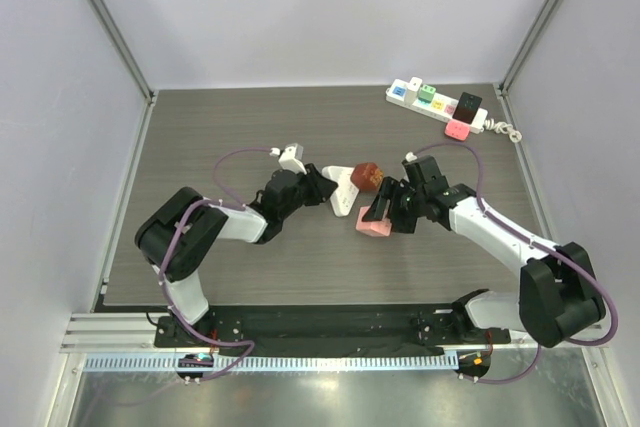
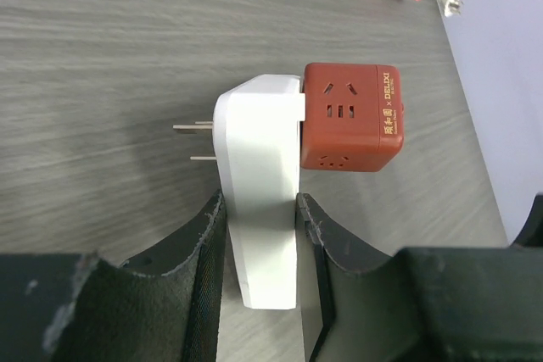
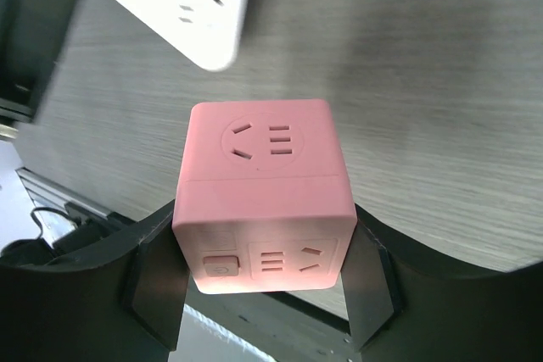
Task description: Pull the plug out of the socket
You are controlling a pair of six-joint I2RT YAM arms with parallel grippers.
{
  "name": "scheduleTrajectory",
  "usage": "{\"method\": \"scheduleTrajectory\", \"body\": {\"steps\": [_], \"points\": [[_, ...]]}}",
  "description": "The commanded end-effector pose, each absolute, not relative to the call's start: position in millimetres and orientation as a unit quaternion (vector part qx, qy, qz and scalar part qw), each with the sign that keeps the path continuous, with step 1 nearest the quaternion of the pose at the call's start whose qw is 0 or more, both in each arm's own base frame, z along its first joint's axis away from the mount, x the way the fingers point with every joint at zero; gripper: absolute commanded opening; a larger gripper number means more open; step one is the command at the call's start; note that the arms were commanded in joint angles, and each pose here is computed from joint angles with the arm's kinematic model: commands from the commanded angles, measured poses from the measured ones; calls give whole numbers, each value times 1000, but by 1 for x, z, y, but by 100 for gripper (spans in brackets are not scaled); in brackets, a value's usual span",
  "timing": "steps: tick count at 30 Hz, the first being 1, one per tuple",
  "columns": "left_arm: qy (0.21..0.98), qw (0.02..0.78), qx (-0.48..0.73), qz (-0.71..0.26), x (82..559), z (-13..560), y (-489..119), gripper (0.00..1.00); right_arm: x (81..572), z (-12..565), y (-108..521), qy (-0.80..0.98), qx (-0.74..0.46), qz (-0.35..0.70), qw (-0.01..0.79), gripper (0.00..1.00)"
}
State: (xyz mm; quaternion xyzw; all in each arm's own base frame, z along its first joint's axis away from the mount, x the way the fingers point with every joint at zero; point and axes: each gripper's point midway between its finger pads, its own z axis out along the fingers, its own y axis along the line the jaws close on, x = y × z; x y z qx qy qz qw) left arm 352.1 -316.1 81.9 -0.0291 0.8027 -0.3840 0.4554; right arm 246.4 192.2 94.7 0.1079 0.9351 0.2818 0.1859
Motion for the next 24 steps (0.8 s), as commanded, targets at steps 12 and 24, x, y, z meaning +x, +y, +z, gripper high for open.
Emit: {"method": "scheduleTrajectory", "body": {"steps": [12, 24], "points": [[833, 425, -30, -352, 359, 47, -301, 0, 258, 96, 158, 947, 100, 204, 225, 1], [807, 406, -85, -420, 368, 51, -283, 0, 296, 101, 143, 933, 157, 218, 240, 1]]}}
